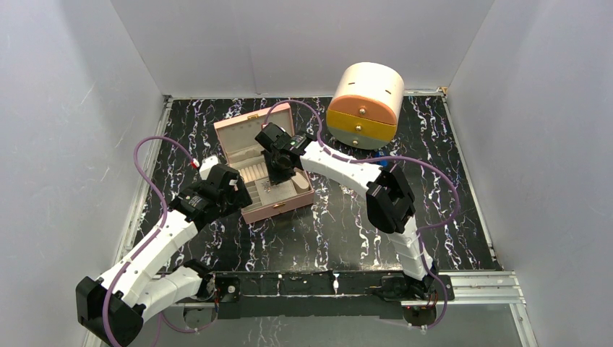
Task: Organize the mixed jewelry
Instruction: Place the jewelry in the jewelry box.
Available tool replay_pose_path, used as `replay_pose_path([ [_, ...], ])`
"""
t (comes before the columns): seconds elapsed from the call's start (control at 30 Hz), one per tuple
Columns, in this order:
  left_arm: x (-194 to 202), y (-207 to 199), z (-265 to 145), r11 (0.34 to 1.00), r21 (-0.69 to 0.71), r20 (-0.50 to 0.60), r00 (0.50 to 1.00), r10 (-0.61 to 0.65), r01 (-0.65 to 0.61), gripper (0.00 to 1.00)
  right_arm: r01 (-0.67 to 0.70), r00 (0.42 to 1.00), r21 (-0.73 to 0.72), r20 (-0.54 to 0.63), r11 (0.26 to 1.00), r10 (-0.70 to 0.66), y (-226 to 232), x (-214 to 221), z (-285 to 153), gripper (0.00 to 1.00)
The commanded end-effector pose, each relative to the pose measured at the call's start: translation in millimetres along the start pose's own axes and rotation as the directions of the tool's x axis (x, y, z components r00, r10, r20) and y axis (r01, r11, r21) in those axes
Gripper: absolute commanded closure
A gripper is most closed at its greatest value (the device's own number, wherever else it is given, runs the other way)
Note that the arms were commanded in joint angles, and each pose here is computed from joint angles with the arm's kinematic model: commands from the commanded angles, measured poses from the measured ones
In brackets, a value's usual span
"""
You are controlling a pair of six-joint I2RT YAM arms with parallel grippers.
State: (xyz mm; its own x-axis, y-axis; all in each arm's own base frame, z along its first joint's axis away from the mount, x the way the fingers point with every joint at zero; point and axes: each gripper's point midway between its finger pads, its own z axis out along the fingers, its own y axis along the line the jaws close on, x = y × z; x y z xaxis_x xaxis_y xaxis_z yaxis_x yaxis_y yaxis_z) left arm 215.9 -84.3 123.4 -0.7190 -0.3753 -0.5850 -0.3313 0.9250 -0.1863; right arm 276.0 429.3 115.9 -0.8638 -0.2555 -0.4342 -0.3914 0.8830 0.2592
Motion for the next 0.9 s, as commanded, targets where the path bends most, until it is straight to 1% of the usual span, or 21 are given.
replay_pose_path([
  [0.0, -3.8, 6.1, 0.6, 1.0, -0.029, 0.02, 1.0, 0.005, -0.004, 0.23, 0.006, 1.0, 0.0, 0.006, 1.0, -0.006, -0.7, -1.4, -2.7, 0.91],
  [0.37, -4.2, 6.5, 0.2, 1.0, -0.031, 0.021, 1.0, 0.004, -0.003, 0.22, 0.007, 1.0, -0.001, 0.014, 1.0, -0.007, 0.4, -3.2, 4.7, 0.91],
  [0.87, -5.4, 6.3, -0.8, 1.0, -0.03, 0.024, 1.0, 0.005, -0.004, 0.22, -0.012, 0.999, -0.028, 0.045, 1.0, 0.013, 4.5, -7.5, 3.3, 0.91],
])
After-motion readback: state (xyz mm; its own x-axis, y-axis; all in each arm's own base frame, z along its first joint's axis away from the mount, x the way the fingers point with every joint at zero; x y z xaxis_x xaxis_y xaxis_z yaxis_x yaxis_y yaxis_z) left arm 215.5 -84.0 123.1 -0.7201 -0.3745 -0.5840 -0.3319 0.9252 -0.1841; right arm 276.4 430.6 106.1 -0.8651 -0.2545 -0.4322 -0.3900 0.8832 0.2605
